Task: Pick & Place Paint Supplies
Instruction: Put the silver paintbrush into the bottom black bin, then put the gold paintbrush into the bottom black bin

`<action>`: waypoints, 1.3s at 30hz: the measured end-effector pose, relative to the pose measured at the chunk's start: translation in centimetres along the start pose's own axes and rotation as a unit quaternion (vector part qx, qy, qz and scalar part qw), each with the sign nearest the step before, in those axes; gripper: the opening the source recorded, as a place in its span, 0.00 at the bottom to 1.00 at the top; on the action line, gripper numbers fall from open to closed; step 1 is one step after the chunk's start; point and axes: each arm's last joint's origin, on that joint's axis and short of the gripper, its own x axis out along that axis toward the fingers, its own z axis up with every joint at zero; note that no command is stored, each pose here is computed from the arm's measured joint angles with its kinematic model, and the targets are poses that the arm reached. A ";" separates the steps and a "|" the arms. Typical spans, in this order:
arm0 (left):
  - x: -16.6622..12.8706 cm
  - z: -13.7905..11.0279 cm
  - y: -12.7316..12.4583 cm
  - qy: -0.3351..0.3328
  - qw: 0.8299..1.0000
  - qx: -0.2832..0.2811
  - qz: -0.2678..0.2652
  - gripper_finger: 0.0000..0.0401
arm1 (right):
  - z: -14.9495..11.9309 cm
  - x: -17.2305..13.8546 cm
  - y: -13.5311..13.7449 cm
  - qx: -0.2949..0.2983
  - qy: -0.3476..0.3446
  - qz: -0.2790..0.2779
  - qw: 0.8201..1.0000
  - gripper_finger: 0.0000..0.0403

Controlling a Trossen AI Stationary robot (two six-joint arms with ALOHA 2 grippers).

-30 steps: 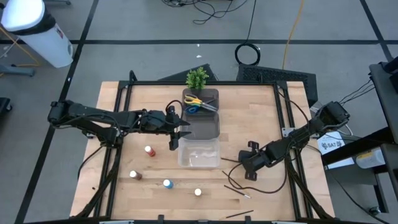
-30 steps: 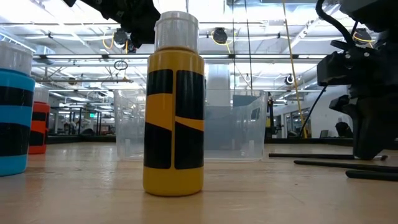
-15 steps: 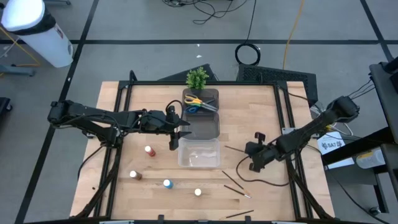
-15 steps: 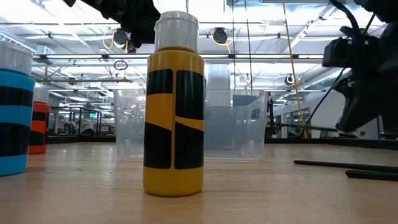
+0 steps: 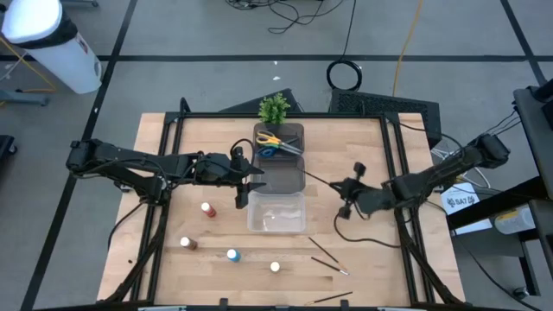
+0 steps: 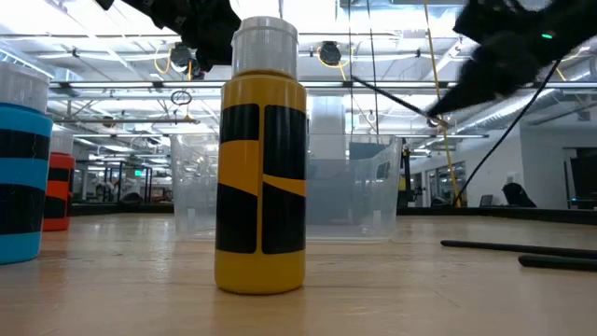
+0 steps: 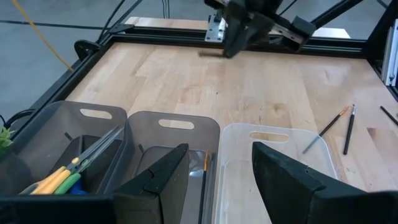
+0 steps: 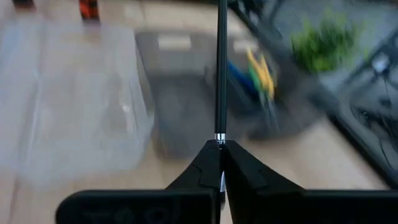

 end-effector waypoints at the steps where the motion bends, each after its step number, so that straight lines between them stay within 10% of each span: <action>1: 0.0 0.0 0.0 0.000 1.000 0.000 0.000 0.47 | 0.6 0.5 -0.2 -0.005 -0.017 0.004 1.000 0.00; 9: 0.0 0.0 0.0 0.000 1.000 0.003 0.000 0.47 | 3.0 5.8 -2.6 -0.008 -0.094 0.070 0.993 0.00; 23: 0.0 0.0 0.0 0.000 1.000 0.009 0.000 0.47 | 3.4 12.5 -1.5 -0.020 -0.035 0.110 0.993 0.01; 33: 0.0 -0.1 0.0 0.005 1.000 0.009 0.001 0.47 | 5.9 9.4 -0.7 -0.018 -0.103 0.139 0.985 0.00; 39: 0.0 -0.1 0.0 0.005 1.000 0.006 0.000 0.47 | 8.7 4.6 2.0 -0.025 -0.240 0.318 0.917 0.00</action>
